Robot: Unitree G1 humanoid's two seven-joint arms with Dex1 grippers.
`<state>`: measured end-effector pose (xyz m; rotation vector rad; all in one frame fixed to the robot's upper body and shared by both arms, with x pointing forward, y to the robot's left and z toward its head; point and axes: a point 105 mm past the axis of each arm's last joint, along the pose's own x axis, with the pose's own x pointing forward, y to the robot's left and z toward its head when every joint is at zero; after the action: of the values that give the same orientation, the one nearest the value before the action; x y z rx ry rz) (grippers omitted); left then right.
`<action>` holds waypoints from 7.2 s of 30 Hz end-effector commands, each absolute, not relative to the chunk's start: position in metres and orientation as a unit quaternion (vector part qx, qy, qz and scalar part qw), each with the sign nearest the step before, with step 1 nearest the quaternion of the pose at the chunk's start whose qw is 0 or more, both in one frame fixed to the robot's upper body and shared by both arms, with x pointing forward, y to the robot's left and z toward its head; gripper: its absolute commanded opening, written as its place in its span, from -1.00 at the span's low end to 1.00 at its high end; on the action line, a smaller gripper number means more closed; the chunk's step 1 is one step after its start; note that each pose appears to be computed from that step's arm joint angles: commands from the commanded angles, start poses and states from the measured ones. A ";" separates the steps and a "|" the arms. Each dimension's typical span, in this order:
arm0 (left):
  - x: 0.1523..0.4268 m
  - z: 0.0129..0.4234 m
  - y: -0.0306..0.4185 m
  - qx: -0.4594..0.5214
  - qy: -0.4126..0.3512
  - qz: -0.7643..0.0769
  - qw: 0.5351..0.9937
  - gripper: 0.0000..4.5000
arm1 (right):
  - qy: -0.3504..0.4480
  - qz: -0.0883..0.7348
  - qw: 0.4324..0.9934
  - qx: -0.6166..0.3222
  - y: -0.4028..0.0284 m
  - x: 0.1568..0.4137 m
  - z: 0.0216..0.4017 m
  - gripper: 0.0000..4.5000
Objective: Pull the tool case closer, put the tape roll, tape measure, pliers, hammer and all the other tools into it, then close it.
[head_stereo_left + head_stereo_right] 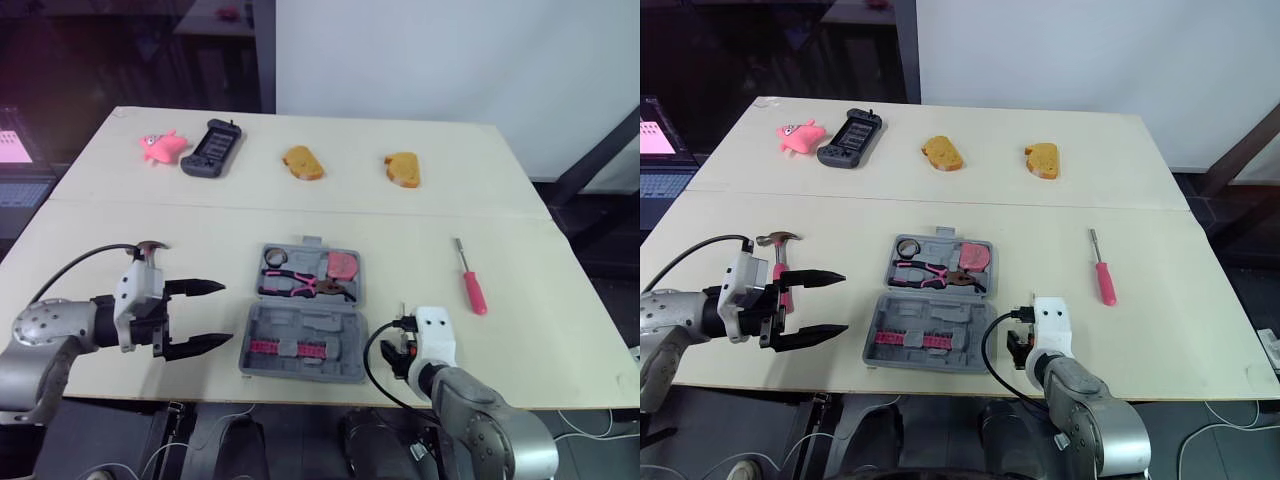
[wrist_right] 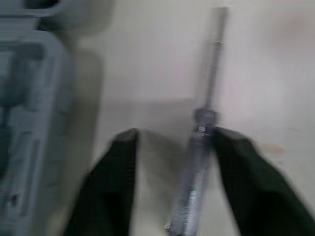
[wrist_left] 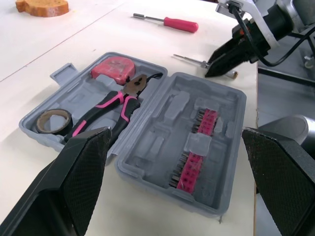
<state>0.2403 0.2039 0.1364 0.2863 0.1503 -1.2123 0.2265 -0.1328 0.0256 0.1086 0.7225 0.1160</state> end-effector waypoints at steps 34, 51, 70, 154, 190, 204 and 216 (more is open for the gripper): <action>0.237 0.138 0.198 0.133 0.054 -0.537 0.831 1.00 | 0.109 0.640 0.202 -0.733 -0.154 0.277 0.076 0.99; 0.237 0.137 0.198 0.133 0.055 -0.538 0.831 1.00 | 0.106 0.653 0.181 -0.728 -0.156 0.272 0.035 -0.84; 0.243 0.151 0.200 0.187 -0.002 -0.568 0.801 1.00 | 0.291 0.596 0.595 -0.454 -0.149 0.260 0.144 -0.99; 0.249 0.146 0.195 0.156 0.027 -0.603 0.782 1.00 | 0.292 0.052 0.954 -0.035 -0.147 0.236 0.020 0.97; 0.251 0.146 0.220 0.146 0.016 -0.599 0.787 1.00 | 0.254 0.507 0.773 -0.286 -0.071 0.254 0.183 -0.94; 0.247 0.139 0.221 0.155 0.021 -0.600 0.785 1.00 | 0.320 0.500 0.720 -0.360 0.009 0.281 0.155 -0.94; 0.246 0.134 0.217 0.148 0.022 -0.602 0.784 1.00 | 0.359 0.491 0.691 -0.389 0.016 0.280 0.141 -0.94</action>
<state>0.2469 0.2197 0.1280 0.2921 0.0784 -1.2898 0.2836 0.0085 0.1359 -0.8474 0.8248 1.0777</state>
